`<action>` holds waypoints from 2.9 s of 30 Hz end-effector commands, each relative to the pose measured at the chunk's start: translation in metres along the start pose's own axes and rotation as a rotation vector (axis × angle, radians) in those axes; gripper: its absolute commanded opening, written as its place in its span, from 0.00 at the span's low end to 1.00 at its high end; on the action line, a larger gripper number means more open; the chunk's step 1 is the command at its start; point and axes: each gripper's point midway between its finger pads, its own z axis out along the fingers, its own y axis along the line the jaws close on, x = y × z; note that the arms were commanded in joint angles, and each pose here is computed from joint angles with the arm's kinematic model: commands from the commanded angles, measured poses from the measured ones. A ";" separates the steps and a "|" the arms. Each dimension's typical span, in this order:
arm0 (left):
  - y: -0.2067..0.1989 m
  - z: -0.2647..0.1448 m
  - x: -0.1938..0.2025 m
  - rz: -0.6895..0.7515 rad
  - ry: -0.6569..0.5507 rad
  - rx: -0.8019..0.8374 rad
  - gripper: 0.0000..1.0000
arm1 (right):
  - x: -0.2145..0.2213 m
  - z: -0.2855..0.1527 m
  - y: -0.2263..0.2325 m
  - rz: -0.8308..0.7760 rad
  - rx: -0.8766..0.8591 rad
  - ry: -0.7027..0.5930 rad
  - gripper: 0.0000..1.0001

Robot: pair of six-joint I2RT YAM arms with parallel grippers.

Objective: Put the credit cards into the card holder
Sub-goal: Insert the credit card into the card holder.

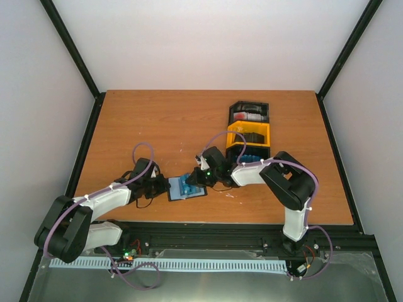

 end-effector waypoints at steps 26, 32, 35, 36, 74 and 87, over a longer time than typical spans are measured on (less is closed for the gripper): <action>0.020 0.008 0.008 -0.006 0.009 -0.065 0.13 | 0.036 0.009 -0.029 0.007 0.130 0.089 0.03; 0.024 0.008 0.009 -0.014 0.006 -0.078 0.12 | 0.033 -0.003 -0.041 0.066 0.175 0.045 0.03; 0.023 0.008 0.009 -0.008 0.008 -0.073 0.12 | 0.036 -0.002 -0.038 0.072 0.155 0.063 0.03; 0.022 0.008 0.009 -0.004 0.010 -0.065 0.12 | 0.038 0.000 -0.036 0.072 0.137 0.076 0.03; 0.008 0.010 0.018 0.023 0.061 0.019 0.15 | 0.028 0.005 -0.016 -0.131 0.381 0.079 0.41; 0.015 0.013 0.019 0.019 0.064 -0.006 0.14 | 0.022 0.012 -0.001 -0.271 0.522 0.057 0.46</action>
